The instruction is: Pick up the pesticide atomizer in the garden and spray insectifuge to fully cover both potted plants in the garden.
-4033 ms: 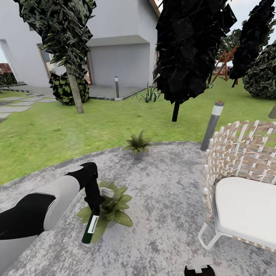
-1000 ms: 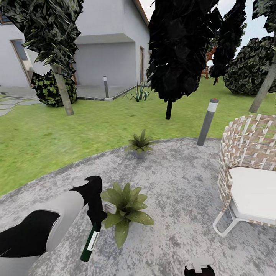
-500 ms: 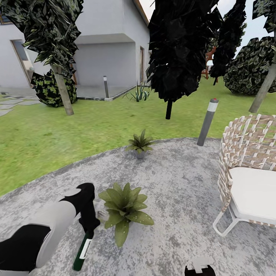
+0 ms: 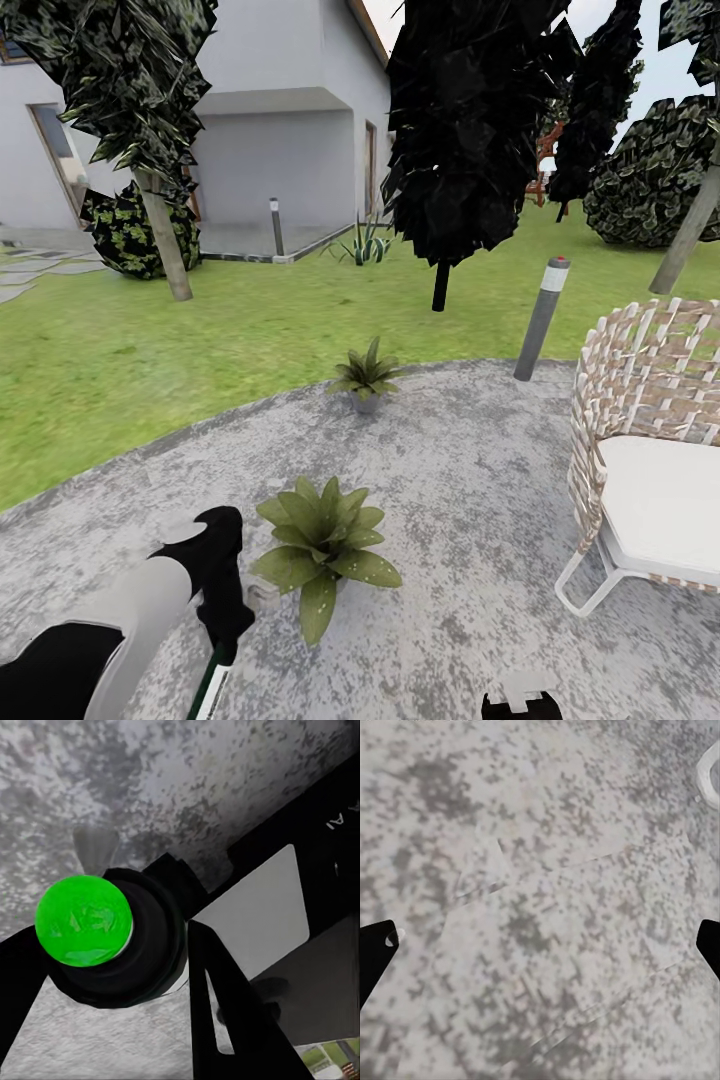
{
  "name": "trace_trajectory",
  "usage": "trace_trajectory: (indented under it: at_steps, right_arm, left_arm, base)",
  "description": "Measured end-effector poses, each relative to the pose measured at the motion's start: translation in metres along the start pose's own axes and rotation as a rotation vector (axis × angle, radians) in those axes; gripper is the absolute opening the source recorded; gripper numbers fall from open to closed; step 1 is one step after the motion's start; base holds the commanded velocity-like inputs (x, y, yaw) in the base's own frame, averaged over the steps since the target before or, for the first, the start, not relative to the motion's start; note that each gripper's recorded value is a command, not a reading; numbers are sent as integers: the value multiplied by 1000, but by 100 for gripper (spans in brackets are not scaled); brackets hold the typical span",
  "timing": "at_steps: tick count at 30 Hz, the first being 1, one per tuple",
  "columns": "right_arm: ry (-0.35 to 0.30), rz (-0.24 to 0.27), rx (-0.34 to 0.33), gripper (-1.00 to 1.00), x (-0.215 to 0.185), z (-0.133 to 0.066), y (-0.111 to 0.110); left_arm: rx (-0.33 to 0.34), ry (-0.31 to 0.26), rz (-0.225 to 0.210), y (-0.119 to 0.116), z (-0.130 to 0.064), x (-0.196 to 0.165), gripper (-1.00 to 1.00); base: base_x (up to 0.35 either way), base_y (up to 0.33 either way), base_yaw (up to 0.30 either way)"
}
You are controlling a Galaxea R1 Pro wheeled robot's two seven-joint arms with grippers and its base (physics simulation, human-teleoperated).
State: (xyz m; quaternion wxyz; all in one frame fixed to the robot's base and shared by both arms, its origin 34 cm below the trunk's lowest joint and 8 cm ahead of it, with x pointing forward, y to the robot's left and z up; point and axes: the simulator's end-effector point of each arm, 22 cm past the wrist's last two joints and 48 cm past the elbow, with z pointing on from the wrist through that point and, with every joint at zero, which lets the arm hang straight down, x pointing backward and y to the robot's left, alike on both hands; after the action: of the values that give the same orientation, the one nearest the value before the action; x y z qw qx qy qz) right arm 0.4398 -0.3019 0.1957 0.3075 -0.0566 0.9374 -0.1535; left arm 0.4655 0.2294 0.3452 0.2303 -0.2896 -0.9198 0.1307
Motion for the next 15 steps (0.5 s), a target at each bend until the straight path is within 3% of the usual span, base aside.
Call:
trace_trajectory:
  at_steps: [3,4,8,11,15]
  right_arm:
    - [0,0,0,100,0,0,0]
    - [0,0,0,100,0,0,0]
    - [0,0,0,100,0,0,0]
    - [0,0,0,100,0,0,0]
    - [1,0,-1,100,0,0,0]
  left_arm:
    - [16,-25,59,-32,2,-24,-100]
    - [16,-22,62,-33,5,-23,-100]
    - [17,3,31,-20,21,-2,-100]
    - [4,-11,21,-11,21,1,-100]
    - [-18,-44,28,-8,15,-5,-100]
  base:
    - [0,0,0]
    - [0,0,0]
    - [0,0,0]
    - [-101,0,0]
    - [-292,15,0]
